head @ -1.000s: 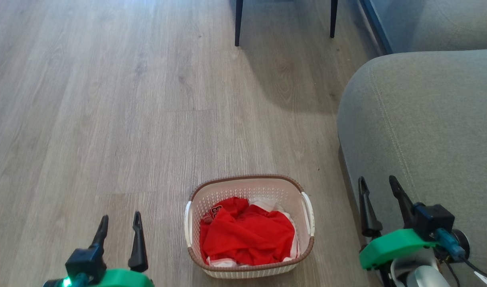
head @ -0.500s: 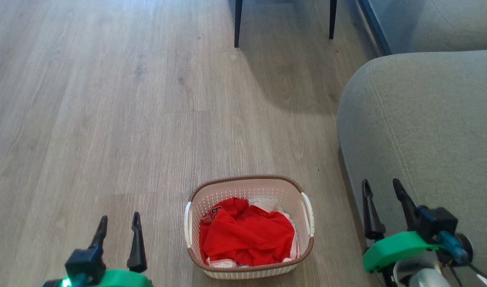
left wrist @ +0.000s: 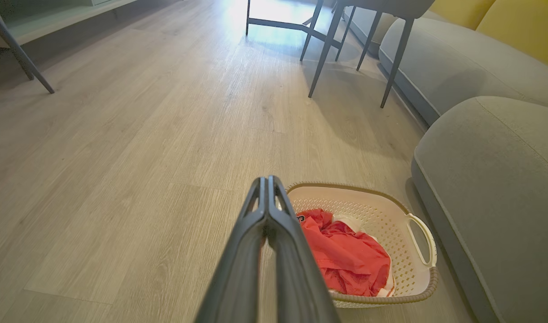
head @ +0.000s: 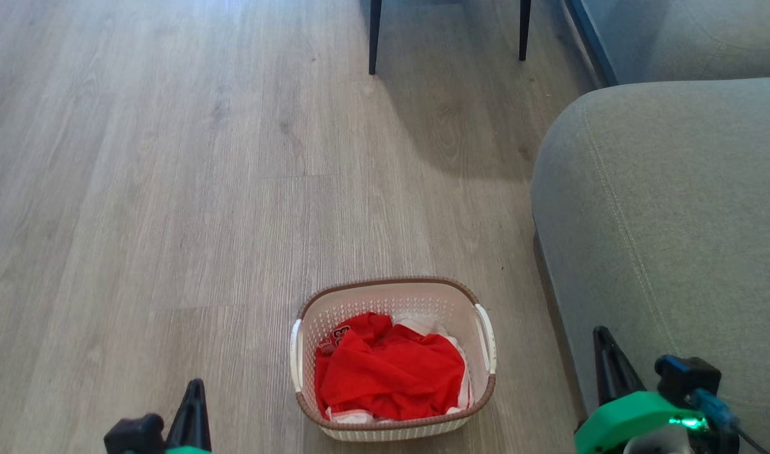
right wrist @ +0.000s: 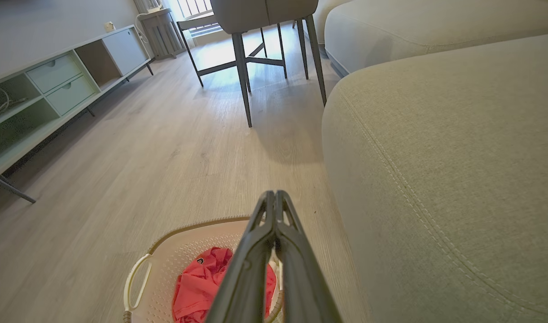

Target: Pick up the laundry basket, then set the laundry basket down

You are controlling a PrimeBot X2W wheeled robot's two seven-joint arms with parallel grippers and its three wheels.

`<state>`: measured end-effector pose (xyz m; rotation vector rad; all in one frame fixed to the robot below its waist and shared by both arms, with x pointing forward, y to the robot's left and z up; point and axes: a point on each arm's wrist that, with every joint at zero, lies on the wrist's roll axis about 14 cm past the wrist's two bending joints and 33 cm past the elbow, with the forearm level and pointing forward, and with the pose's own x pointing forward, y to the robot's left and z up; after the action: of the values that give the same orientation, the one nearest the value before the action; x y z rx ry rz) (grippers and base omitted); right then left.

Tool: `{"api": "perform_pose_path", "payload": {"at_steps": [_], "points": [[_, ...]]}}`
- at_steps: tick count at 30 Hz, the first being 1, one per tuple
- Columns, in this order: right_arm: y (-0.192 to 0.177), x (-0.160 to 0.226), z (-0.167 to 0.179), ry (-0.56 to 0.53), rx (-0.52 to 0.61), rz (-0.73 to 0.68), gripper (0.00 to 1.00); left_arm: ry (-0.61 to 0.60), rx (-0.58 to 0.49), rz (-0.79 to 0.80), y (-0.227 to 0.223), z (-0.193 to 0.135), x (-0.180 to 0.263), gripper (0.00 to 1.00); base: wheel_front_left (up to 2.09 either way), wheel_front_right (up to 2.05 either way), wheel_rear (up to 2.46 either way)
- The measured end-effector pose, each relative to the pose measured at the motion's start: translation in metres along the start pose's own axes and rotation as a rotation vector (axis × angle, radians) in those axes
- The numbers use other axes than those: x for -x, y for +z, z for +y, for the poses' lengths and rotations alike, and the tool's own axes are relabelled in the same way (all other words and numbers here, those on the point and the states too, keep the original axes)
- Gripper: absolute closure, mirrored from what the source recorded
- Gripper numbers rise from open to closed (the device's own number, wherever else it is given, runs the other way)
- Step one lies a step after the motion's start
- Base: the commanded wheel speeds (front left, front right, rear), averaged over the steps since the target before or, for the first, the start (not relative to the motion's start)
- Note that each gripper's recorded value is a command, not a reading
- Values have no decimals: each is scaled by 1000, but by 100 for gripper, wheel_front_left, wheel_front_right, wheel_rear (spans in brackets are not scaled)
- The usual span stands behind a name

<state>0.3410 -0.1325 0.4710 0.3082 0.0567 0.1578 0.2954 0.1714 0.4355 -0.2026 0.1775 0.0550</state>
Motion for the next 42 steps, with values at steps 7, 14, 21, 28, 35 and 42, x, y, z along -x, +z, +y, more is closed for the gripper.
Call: {"api": "perform_pose_path", "payload": {"at_steps": [7,14,21,28,35,42], "points": [[0,0,-5,-25,-79,4,100,4,79,13,1,0,-5,100,0,0,0],[0,0,-10,-49,-156,2,100,25,159,43,-3,7,-7,100,0,0,0],[-1,0,-16,-74,-233,8,100,27,238,45,0,6,-13,100,0,0,0],[1,-2,-22,-97,-310,5,100,29,318,60,-1,7,-16,100,0,0,0],[4,-5,-25,-112,-385,-6,100,38,400,63,3,10,-22,100,0,0,0],[3,-4,-31,-134,-462,-4,100,33,485,76,2,7,-24,100,0,0,0]]}}
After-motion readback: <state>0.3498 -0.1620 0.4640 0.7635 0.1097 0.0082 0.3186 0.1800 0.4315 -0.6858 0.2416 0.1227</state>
